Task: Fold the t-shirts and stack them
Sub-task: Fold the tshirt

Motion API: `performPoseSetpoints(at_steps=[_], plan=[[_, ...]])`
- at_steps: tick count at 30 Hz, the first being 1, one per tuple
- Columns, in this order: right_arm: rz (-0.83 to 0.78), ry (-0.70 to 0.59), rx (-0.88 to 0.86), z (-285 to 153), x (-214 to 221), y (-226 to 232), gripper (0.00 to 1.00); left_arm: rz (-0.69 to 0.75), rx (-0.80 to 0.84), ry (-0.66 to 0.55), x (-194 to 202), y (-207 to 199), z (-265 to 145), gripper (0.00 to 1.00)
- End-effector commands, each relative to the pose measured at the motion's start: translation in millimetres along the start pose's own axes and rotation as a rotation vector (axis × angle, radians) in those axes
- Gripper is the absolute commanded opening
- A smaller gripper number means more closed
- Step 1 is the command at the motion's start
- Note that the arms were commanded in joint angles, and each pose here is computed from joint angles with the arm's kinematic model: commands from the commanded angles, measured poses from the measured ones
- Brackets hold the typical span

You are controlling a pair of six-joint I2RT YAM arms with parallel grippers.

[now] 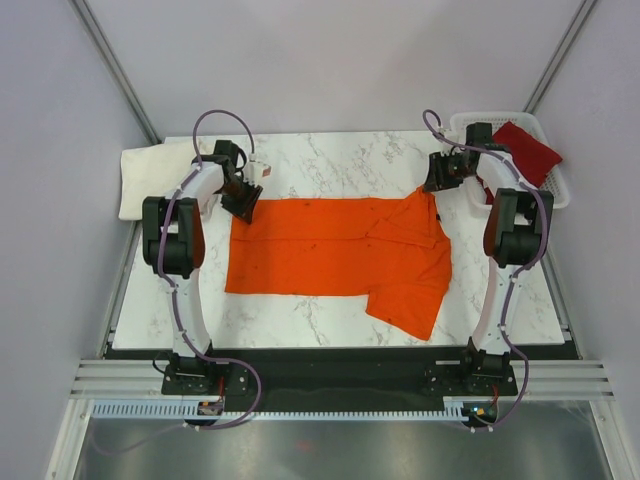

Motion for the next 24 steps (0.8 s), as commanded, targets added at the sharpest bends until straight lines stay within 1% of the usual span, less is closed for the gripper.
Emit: performPoseSetpoints(at_steps=[1,4,5,7,8,10,11,20,24], plan=[[-0.005,-0.042,-0.026,3.5,-16.9,-1.9,0.42,-0.028,-0.019,0.008,3.6,5.5,0.1,0.40],[0.006,-0.042,-0.046,10.6,-17.7,-3.4,0.38,-0.031,-0.034,0.017,5.0,9.7,2.8,0.40],[0.006,-0.048,-0.051,11.2,-19.5,-3.3,0.32,-0.035,-0.036,0.021,6.0,10.7,4.3,0.40],[0.013,-0.050,-0.064,12.1,-19.5,-2.7,0.23,-0.043,-0.051,0.031,7.3,14.7,6.9,0.39],[0.013,-0.051,-0.070,11.4,-19.4,-1.3,0.13,-0.049,-0.061,0.034,8.1,17.5,8.0,0.39],[0.006,-0.055,-0.069,9.7,-20.4,-0.7,0.01,-0.065,-0.069,0.035,8.3,21.5,9.9,0.37],[0.007,-0.055,-0.070,8.7,-20.3,-0.8,0.00,-0.067,-0.073,0.032,7.8,23.5,9.7,0.37],[0.051,-0.117,0.016,-24.7,-28.3,-29.7,0.00,-0.097,-0.117,0.038,11.0,34.3,13.1,0.35],[0.062,-0.120,0.022,-34.4,-25.1,-31.2,0.00,-0.107,-0.126,0.035,9.4,37.2,15.2,0.33]])
Point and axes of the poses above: each gripper's point midway between its finger pads, its own z axis out along the fingers, its own y axis along the line the jaws close on, x = y × z, the point moved 4 cm from there along -z, back along the fingers
